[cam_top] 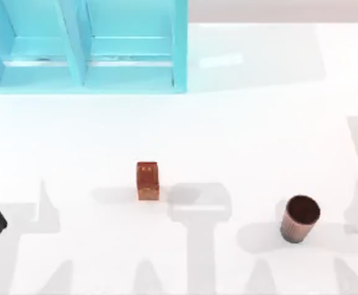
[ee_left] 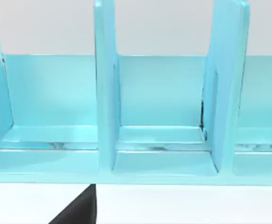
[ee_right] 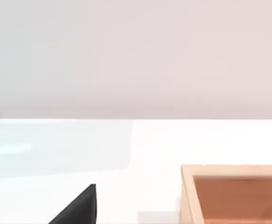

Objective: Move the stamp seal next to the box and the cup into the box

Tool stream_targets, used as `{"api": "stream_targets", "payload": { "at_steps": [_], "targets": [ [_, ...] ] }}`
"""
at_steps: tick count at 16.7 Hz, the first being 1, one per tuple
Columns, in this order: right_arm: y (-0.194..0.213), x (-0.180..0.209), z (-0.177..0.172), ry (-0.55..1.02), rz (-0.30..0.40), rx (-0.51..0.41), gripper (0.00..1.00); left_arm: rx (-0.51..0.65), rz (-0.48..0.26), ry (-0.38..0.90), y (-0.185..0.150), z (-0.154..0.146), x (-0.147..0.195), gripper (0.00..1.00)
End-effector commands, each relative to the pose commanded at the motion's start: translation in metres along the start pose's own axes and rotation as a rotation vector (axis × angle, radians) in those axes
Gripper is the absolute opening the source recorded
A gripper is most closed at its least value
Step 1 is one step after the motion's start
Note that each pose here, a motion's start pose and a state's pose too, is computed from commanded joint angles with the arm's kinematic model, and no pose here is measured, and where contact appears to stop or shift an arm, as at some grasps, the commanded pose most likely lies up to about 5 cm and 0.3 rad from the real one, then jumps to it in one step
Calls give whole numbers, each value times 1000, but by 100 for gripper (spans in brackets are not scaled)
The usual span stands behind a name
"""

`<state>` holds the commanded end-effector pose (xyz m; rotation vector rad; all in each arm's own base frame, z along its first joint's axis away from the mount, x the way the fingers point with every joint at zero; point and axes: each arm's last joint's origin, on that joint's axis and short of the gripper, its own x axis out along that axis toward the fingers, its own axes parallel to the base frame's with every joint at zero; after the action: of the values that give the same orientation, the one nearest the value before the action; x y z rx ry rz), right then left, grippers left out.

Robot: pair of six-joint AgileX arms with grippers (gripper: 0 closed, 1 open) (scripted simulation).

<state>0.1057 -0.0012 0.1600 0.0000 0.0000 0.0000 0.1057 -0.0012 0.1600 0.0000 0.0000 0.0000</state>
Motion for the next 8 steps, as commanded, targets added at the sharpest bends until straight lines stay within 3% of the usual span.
{"api": "stream_targets", "payload": {
  "at_steps": [4, 8],
  "targets": [
    [1, 0, 2, 25, 9, 1, 100, 0, 0, 0, 0, 0, 0, 100],
    [8, 5, 18, 178, 65, 11, 100, 0, 0, 0, 0, 0, 0, 100]
  ]
}}
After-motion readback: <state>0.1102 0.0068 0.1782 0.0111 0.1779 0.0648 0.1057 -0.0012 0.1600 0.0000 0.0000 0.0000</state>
